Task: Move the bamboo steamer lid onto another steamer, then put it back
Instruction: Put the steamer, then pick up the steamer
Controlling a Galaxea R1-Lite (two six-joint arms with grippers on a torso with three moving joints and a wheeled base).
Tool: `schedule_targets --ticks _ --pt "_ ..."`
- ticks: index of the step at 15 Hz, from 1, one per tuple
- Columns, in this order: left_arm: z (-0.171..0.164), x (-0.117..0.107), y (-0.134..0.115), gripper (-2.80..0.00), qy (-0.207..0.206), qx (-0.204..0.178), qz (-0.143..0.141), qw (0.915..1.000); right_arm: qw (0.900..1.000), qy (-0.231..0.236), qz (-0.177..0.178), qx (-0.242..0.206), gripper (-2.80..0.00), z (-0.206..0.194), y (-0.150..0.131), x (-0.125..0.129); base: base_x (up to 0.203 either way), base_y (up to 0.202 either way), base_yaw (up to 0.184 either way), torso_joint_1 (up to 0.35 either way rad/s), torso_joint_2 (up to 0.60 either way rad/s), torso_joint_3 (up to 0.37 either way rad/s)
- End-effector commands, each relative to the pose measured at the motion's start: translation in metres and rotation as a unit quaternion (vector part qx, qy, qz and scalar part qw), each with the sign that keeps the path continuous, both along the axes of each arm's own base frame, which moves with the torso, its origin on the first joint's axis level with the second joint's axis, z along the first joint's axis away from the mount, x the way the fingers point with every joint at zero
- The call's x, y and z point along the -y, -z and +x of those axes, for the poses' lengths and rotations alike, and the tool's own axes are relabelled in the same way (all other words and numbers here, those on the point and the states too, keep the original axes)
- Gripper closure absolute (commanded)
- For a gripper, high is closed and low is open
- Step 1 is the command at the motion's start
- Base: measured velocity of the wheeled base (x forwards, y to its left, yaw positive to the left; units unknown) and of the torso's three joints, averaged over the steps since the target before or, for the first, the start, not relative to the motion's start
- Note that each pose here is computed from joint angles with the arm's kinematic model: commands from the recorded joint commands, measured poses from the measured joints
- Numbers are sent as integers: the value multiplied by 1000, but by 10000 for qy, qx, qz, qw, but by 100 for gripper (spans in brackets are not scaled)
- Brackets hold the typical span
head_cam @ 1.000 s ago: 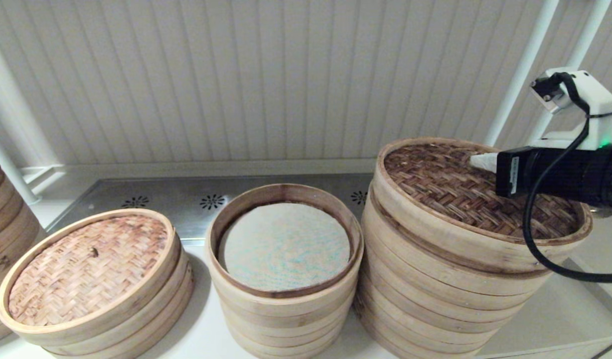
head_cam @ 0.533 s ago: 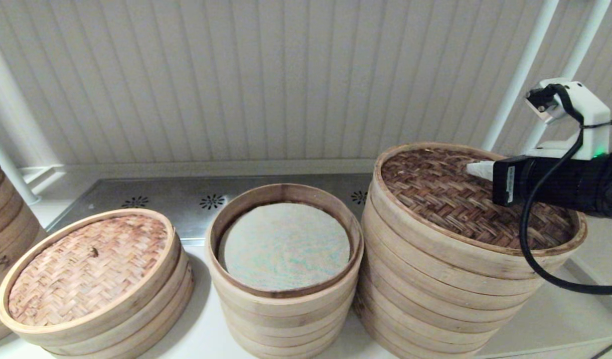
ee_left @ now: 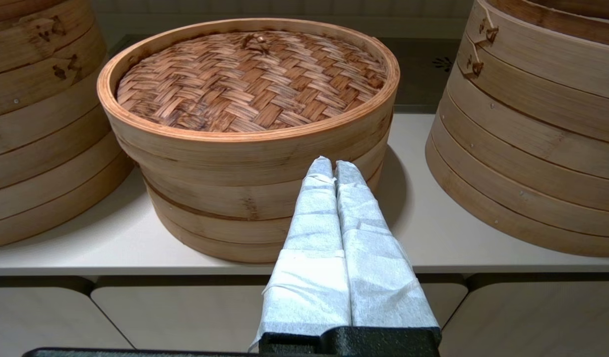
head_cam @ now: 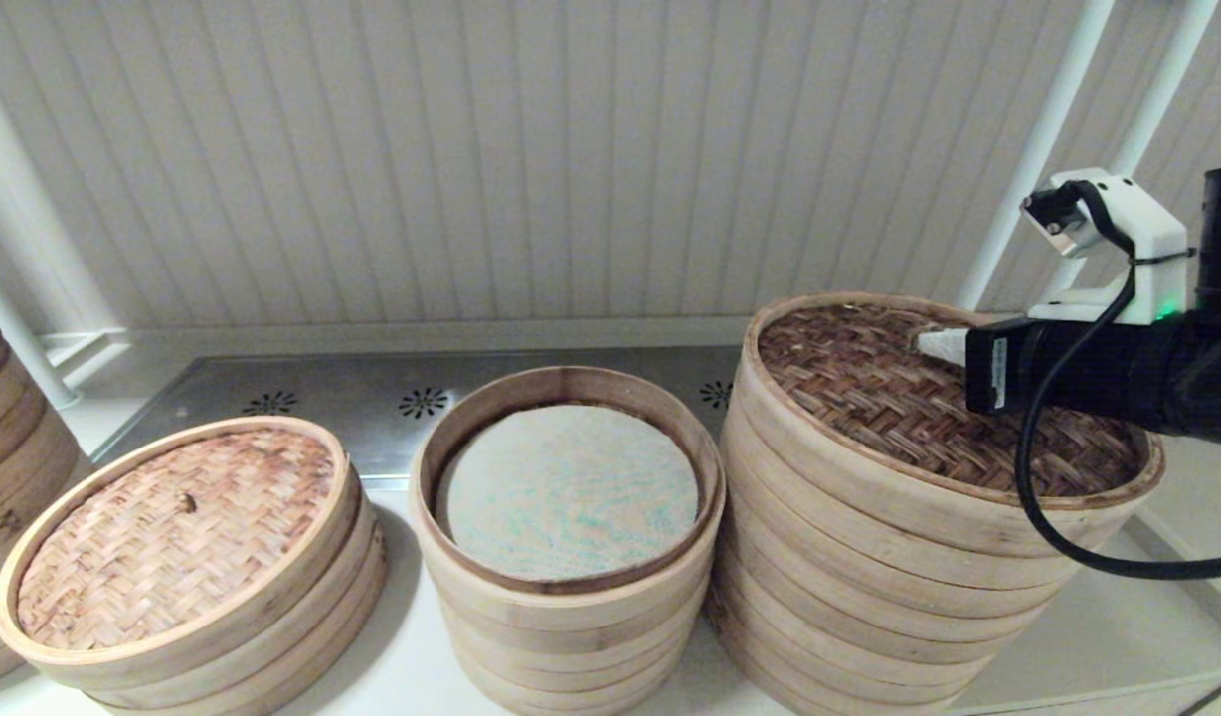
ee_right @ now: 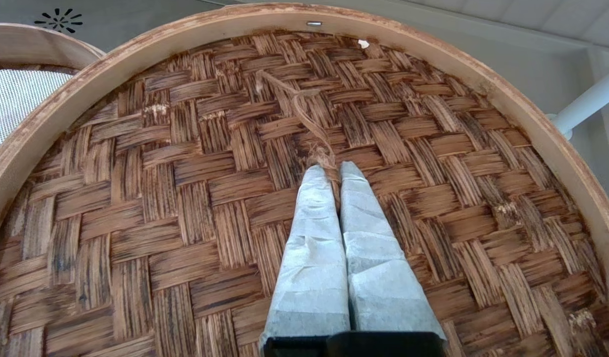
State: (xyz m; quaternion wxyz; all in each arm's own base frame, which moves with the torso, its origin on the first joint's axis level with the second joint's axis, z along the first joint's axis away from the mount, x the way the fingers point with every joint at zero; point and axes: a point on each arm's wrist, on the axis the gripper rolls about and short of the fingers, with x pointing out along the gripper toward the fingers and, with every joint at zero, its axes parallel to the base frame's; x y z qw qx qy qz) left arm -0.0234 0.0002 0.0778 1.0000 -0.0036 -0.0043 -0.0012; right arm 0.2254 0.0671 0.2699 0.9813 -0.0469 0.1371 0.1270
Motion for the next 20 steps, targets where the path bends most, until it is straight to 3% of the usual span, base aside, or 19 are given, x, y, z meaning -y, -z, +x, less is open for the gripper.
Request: schedule_targets --ticks 1,2,6,9,14,15,16,20 --pt "0 0 0 0 -4 3 -2 10000 10000 26 11 -43 0 3 1 -1 0 0 0 0 0 0" --pt "0 0 0 0 -4 3 -2 10000 10000 26 14 -33 -280 3 1 -1 0 0 0 0 0 0" --pt "0 0 0 0 -4 2 -2 10000 9999 44 71 106 -280 -1 -7 1 0 0 0 0 0 0" --pt "0 0 0 0 -4 3 -2 10000 9978 179 193 608 -280 -12 -28 11 0 0 0 0 0 0" --pt "0 0 0 0 -4 8 -2 10000 9910 258 370 1260 -280 -64 -54 26 0 0 0 0 0 0" --pt "0 0 0 0 -4 5 -2 10000 9902 284 398 1312 -241 -75 -57 29 0 0 0 0 0 0" --pt "0 0 0 0 -4 -2 -2 10000 9892 342 415 1362 0 -87 -59 33 0 0 0 0 0 0" --pt "0 0 0 0 -4 3 -2 10000 9849 780 371 1497 0 -148 -59 51 0 0 0 0 0 0"
